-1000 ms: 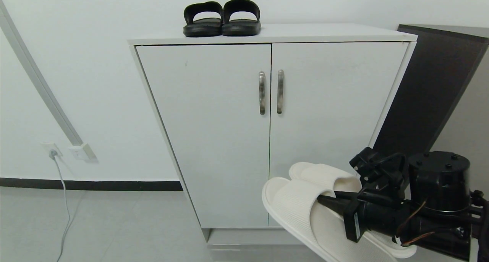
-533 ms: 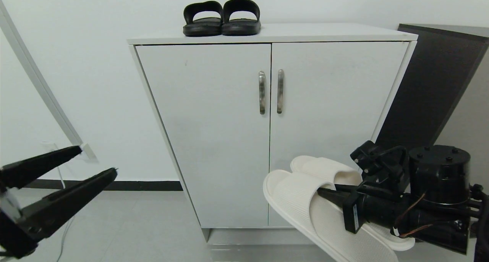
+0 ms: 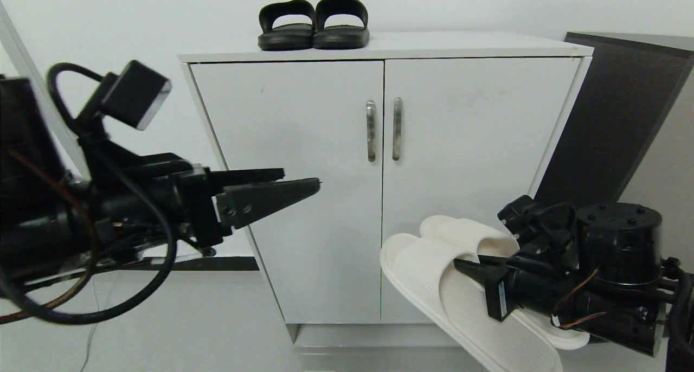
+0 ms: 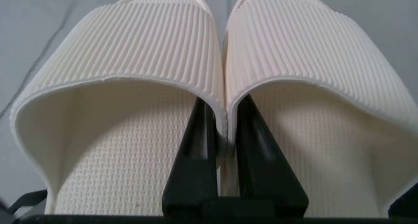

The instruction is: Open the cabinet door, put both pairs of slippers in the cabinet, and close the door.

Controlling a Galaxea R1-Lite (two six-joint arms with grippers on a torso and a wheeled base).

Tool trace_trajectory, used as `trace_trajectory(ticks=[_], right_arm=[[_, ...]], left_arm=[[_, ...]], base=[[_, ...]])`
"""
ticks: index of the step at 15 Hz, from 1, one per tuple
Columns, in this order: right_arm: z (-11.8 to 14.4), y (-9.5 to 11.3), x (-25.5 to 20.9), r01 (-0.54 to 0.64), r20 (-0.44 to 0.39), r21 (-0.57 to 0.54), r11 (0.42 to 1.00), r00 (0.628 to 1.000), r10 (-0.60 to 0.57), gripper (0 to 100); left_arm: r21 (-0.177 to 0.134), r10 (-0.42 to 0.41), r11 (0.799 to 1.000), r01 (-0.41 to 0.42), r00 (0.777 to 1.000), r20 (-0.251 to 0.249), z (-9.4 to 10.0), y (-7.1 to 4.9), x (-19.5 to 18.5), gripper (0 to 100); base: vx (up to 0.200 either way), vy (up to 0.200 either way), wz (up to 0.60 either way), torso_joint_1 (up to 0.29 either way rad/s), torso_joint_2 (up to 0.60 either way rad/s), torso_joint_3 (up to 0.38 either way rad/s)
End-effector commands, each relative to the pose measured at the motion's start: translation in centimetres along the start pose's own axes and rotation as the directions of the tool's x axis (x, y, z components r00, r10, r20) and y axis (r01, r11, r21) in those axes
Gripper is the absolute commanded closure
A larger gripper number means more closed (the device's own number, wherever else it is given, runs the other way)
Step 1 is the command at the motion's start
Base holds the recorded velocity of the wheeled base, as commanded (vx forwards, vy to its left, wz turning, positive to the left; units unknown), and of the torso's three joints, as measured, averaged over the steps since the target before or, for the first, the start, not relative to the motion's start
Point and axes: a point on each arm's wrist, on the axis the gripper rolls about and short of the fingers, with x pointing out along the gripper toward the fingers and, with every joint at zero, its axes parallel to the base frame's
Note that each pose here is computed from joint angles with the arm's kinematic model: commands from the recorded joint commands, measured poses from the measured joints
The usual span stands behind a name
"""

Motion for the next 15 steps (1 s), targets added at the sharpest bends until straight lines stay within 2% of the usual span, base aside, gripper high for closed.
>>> trace_trajectory(ticks=[1, 4, 7, 9, 10, 12, 15], right_arm=[[-0.1, 0.0, 0.3, 0.005, -0.006, 0.002, 1.000, 1.000, -0.005, 100], [-0.2, 0.0, 0.1, -0.001, -0.010, 0.002, 1.000, 1.000, 0.001, 100], [-0.4, 0.1, -0.7, -0.029, -0.008, 0.004, 1.000, 1.000, 0.029, 100], [-0.3, 0.1, -0.7, -0.030, -0.006, 0.004, 1.000, 1.000, 0.030, 100], [-0.3, 0.1, -0.7, -0.030, -0.006, 0.004, 1.000, 1.000, 0.030, 100], [-0.3, 0.1, -0.7, -0.030, -0.005, 0.004, 1.000, 1.000, 0.030, 100], [-0.4, 0.1, -0.7, -0.030, -0.006, 0.004, 1.000, 1.000, 0.030, 100]], left_arm=[[-0.061, -0.104, 0.993, 0.102, 0.994, -0.035, -0.1, 0.1, 4.3, 0], [-0.060, -0.176, 0.983, 0.174, 0.984, -0.033, 0.5, -0.5, 6.9, 0], [-0.110, -0.238, 0.966, 0.233, 0.971, -0.033, 1.2, -0.3, 8.7, 0], [-0.118, -0.222, 0.969, 0.217, 0.975, -0.024, 1.5, 0.5, 10.8, 0], [-0.113, -0.178, 0.978, 0.177, 0.984, -0.004, 1.8, 0.8, 11.8, 0], [-0.112, -0.117, 0.987, 0.117, 0.993, 0.007, 1.3, 0.1, 13.8, 0], [-0.104, -0.075, 0.992, 0.078, 0.997, 0.033, 2.0, 0.6, 15.2, 0]], base=[[0.000, 0.000, 0.00, 0.000, 0.00, 0.000], [0.000, 0.000, 0.00, 0.000, 0.00, 0.000], [0.000, 0.000, 0.00, 0.000, 0.00, 0.000], [0.000, 0.000, 0.00, 0.000, 0.00, 0.000], [0.000, 0.000, 0.00, 0.000, 0.00, 0.000], [0.000, 0.000, 0.00, 0.000, 0.00, 0.000], [0.000, 0.000, 0.00, 0.000, 0.00, 0.000]])
